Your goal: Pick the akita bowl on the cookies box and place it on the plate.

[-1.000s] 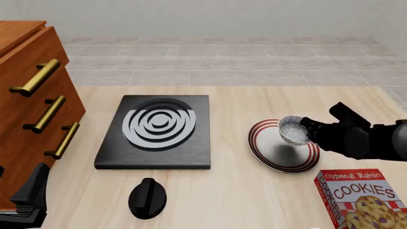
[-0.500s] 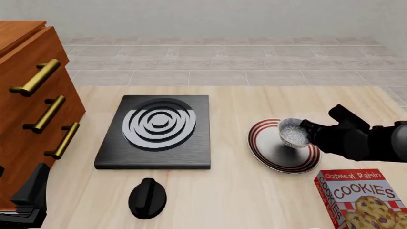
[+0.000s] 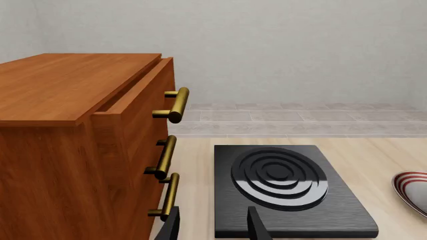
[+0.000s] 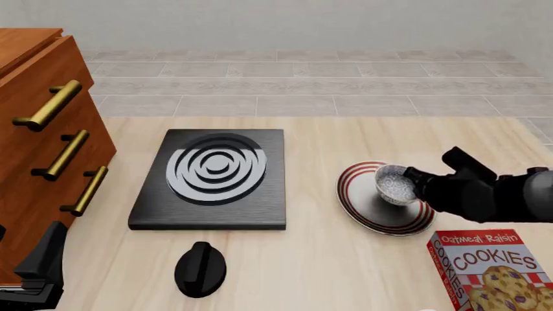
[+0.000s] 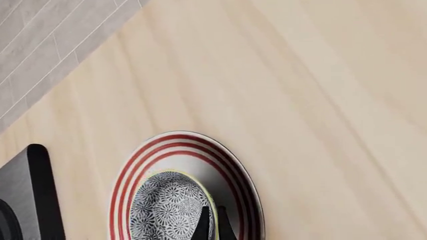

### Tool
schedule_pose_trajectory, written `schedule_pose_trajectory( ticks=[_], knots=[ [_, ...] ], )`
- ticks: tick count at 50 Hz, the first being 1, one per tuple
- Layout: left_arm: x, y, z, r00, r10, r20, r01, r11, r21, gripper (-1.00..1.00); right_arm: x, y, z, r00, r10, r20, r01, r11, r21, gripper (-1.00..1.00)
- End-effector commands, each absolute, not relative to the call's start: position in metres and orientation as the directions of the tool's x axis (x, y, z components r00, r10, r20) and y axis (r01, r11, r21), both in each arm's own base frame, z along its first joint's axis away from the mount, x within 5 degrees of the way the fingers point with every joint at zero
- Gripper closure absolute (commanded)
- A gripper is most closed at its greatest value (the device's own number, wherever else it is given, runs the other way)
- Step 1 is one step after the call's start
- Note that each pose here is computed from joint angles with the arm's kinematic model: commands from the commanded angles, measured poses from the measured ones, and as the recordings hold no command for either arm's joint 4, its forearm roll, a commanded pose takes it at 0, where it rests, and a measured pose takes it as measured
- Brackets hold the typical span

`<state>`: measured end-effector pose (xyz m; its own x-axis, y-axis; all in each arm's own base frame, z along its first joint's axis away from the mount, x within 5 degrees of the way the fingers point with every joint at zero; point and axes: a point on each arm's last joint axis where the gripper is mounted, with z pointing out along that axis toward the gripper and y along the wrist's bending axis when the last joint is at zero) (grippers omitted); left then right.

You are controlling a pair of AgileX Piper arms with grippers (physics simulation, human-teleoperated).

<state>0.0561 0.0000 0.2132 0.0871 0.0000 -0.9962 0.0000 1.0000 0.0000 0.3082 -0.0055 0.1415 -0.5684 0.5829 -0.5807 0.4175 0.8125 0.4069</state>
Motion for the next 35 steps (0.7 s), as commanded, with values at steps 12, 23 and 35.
schedule_pose_trajectory(
  ticks=[12,23,35],
  knots=[
    [0.0561,0.0,0.2132,0.087,0.0,-0.996,0.0,1.0,0.0,-1.0,0.3078,-0.0061,0.1374,-0.553,0.607,-0.571,0.435,0.795,0.423,1.0],
    [0.0561,0.0,0.2132,0.087,0.0,-0.996,0.0,1.0,0.0,-1.0,0.307,-0.0051,0.1341,-0.56,0.604,-0.567,0.435,0.797,0.419,1.0],
    [0.0561,0.0,0.2132,0.087,0.0,-0.996,0.0,1.0,0.0,-1.0,0.3071,-0.0057,0.1318,-0.563,0.604,-0.565,0.437,0.797,0.416,1.0]
  ],
)
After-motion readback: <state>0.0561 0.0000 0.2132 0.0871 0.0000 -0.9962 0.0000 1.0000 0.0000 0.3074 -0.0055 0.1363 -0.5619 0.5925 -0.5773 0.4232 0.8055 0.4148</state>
